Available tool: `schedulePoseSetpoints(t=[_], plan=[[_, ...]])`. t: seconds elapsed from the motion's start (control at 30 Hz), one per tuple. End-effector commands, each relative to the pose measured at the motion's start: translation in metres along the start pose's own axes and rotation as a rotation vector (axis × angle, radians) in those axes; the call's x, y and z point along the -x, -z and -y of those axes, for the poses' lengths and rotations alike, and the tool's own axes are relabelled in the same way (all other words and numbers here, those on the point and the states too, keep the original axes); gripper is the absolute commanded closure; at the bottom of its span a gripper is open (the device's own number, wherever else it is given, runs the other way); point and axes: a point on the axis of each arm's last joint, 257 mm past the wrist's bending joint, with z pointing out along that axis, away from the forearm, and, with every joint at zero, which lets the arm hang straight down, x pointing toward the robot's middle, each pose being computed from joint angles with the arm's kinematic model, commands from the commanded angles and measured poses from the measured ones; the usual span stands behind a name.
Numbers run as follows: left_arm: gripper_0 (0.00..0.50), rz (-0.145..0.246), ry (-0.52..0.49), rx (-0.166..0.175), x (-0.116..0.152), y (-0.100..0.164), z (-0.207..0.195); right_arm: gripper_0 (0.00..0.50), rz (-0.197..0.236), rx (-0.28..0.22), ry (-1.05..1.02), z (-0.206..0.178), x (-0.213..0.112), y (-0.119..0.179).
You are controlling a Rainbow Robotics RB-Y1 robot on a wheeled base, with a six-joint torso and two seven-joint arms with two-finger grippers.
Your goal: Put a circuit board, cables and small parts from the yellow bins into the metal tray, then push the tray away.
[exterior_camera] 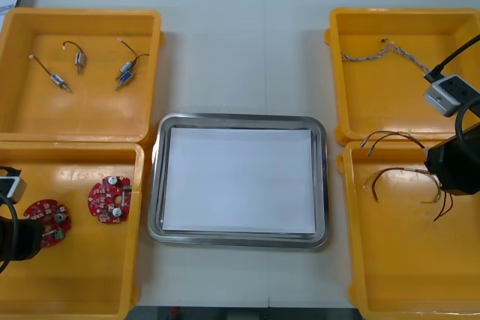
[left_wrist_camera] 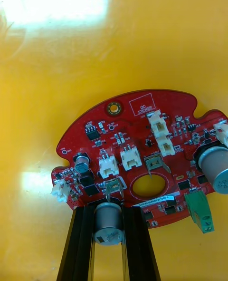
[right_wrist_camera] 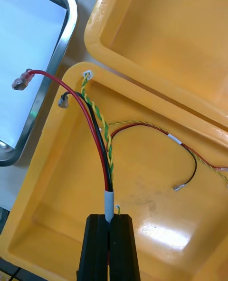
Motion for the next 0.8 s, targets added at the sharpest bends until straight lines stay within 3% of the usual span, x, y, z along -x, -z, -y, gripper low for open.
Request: schedulePoseSetpoints(t=[0.03, 0.07, 0.1, 0.17, 0.3, 0.5, 0.63, 0.7, 0.8], plan=[[0.456, 0.039, -0.11, 0.018, 0.019, 0.01, -0.012, 0.5, 0.042, 0.001, -0.053, 0.007, 0.017, 0.011], [0.378, 0.04, -0.109, 0.016, 0.019, 0.01, -0.011, 0.5, 0.04, 0.003, -0.053, 0.007, 0.017, 0.011], [0.338, 0.039, -0.109, 0.014, 0.019, 0.01, -0.011, 0.5, 0.042, 0.002, -0.054, 0.007, 0.018, 0.012], [0.148, 0.04, -0.112, 0.011, 0.02, 0.01, -0.01, 0.5, 0.04, -0.004, -0.053, 0.009, 0.018, 0.014], [0.044, 0.047, -0.131, 0.01, 0.024, 0.017, -0.007, 0.5, 0.032, -0.01, -0.052, 0.011, 0.017, 0.017], [0.002, 0.02, -0.149, 0.028, 0.024, 0.046, -0.011, 0.5, 0.017, -0.002, -0.052, 0.01, 0.014, 0.022], [0.0, -0.002, -0.16, 0.036, 0.023, 0.064, -0.013, 0.5, 0.01, 0.003, -0.057, 0.009, 0.012, 0.023], [0.0, -0.006, -0.158, 0.027, 0.024, 0.072, -0.011, 0.5, 0.009, 0.006, -0.061, 0.008, 0.012, 0.023], [0.0, -0.017, -0.139, -0.021, 0.024, 0.078, -0.001, 0.5, 0.007, 0.009, -0.065, 0.008, 0.011, 0.023]])
